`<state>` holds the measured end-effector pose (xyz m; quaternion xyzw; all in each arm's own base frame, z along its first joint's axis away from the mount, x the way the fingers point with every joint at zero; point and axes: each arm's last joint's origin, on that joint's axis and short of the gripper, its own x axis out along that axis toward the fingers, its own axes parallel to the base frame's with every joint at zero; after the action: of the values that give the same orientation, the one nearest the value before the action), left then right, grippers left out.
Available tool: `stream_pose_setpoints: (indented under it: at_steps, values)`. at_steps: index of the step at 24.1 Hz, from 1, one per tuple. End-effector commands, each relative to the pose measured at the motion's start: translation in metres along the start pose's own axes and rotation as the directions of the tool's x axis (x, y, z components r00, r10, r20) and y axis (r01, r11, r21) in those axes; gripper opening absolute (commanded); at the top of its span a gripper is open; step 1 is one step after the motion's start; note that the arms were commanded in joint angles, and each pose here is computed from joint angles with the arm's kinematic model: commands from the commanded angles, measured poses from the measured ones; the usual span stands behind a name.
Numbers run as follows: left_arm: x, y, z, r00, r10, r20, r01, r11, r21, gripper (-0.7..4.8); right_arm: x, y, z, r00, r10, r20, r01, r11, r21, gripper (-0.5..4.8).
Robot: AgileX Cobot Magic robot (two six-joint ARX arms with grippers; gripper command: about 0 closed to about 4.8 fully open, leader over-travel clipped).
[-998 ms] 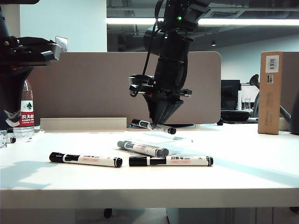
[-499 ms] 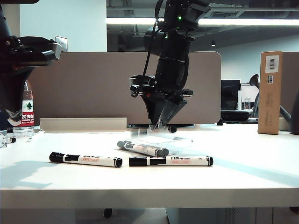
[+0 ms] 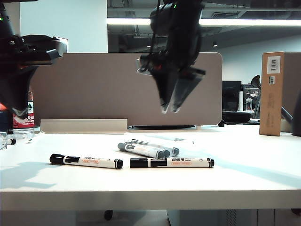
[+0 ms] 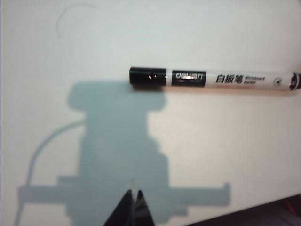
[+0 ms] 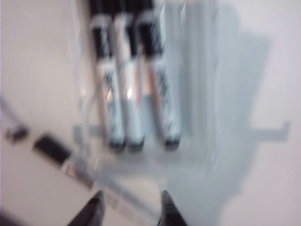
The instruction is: Pick up the markers scattered on the table and put them into the packaging box, making sure the markers fit the shape of the box's grooves.
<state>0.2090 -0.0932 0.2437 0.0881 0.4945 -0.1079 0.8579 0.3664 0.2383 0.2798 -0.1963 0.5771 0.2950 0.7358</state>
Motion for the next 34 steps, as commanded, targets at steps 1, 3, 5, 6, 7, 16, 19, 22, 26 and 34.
stream_pose_setpoints:
  at_steps: [1,3,5,6,7,16,19,22,26,34]
  values:
    - [-0.002,-0.001,0.006,0.998,-0.005,0.061,0.004,1.0,0.006,-0.03,-0.019,0.008,-0.027,0.991,0.102,-0.084,-0.105,0.994,-0.034,2.13]
    - [-0.002,-0.001,0.007,0.997,-0.007,0.074,0.006,1.0,0.008,-0.03,-0.029,0.011,-0.045,0.991,0.096,-0.09,-0.102,0.993,-0.065,2.13]
    - [-0.002,-0.001,0.008,0.997,-0.009,0.08,0.006,0.999,0.037,-0.03,-0.033,0.014,-0.066,0.993,0.093,-0.075,-0.103,0.985,-0.137,2.13]
    - [-0.002,-0.001,0.009,0.996,-0.011,0.088,0.006,0.999,0.051,-0.03,-0.03,0.015,-0.075,0.994,0.091,-0.063,-0.103,0.972,-0.212,2.36]
    - [-0.002,-0.001,0.009,0.996,-0.011,0.092,0.007,0.999,0.051,-0.03,-0.023,0.015,-0.081,0.994,0.09,-0.063,-0.105,0.947,-0.302,3.4]
    - [-0.002,-0.001,0.009,0.996,-0.011,0.09,0.005,0.998,0.07,-0.03,0.021,0.009,-0.08,0.998,0.03,-0.063,-0.057,0.878,-0.476,4.14]
    - [-0.002,-0.001,0.009,0.996,-0.01,0.088,0.004,0.998,0.07,-0.03,0.035,0.006,-0.079,0.995,0.035,-0.095,-0.075,0.88,-0.469,4.13]
    - [-0.002,-0.001,0.009,0.996,-0.008,0.093,0.001,0.997,0.073,-0.03,0.049,0.005,-0.077,0.992,0.042,-0.119,-0.093,0.881,-0.464,3.72]
    - [-0.002,-0.001,0.009,0.996,-0.008,0.093,0.001,0.997,0.073,-0.03,0.058,0.003,-0.075,0.991,0.043,-0.124,-0.096,0.882,-0.462,3.68]
    - [-0.002,-0.001,0.01,0.995,-0.008,0.1,-0.002,0.995,0.097,-0.02,0.064,0.002,-0.072,0.993,0.037,-0.11,-0.084,0.883,-0.462,2.6]
